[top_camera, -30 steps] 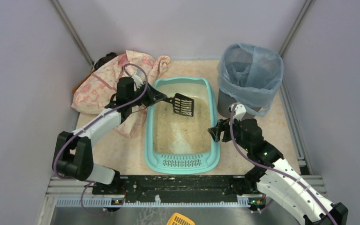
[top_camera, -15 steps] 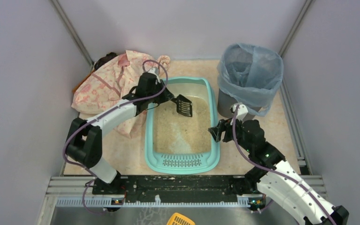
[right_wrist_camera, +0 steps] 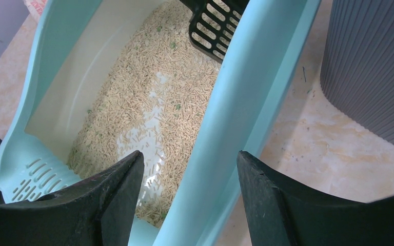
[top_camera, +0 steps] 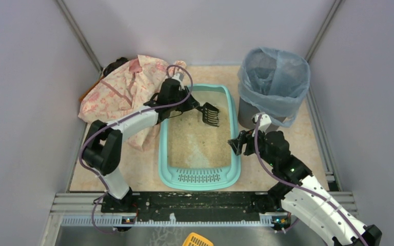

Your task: Clean the litter box

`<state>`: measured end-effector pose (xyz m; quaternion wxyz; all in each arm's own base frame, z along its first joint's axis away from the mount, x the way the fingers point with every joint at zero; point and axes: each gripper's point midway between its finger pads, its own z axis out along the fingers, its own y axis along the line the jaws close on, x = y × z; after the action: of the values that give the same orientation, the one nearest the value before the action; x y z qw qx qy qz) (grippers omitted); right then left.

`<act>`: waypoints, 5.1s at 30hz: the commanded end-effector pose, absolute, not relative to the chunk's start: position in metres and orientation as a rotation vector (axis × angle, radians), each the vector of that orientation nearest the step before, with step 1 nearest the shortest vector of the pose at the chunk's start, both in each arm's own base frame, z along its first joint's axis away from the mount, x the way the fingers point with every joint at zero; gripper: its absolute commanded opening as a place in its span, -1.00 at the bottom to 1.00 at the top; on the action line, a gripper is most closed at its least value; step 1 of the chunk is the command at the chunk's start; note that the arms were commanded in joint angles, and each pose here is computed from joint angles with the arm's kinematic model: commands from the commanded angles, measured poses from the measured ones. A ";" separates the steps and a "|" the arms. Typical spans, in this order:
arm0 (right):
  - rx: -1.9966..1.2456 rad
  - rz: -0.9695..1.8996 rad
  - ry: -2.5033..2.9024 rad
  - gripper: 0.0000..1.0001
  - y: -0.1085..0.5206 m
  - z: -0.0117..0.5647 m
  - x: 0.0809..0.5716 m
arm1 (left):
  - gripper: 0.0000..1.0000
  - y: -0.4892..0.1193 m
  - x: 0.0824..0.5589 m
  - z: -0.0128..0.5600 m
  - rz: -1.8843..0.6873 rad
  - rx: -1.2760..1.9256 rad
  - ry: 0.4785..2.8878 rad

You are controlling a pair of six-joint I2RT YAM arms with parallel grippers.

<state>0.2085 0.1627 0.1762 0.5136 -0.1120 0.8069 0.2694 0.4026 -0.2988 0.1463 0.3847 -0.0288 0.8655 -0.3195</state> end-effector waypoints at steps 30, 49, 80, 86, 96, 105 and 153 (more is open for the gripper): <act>-0.254 0.652 1.904 0.35 0.163 0.185 0.212 | -1.00 -0.287 0.351 0.177 -1.398 -0.092 2.130; -0.255 0.650 1.906 0.35 0.163 0.186 0.212 | -1.00 -0.219 0.366 0.213 -1.280 -0.168 2.035; -0.246 0.646 1.905 0.35 0.161 0.184 0.213 | -1.00 -0.206 0.331 0.236 -1.415 -0.275 1.922; -0.250 0.649 1.902 0.35 0.163 0.186 0.213 | -1.00 -0.201 0.336 0.261 -1.371 -0.292 1.896; -0.245 0.651 1.892 0.35 0.162 0.187 0.213 | -1.00 -0.213 0.362 0.300 -1.425 -0.295 1.827; -0.246 0.660 1.876 0.35 0.161 0.194 0.210 | -1.00 -0.241 0.391 0.343 -1.482 -0.255 1.720; -0.220 0.667 1.859 0.35 0.154 0.196 0.202 | -1.00 -0.447 0.378 0.448 -1.282 0.848 0.896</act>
<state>0.1952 0.1514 0.1802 0.5233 -0.1037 0.8011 0.2715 0.4148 -0.4499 0.4127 0.5745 0.2831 0.4861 -0.5945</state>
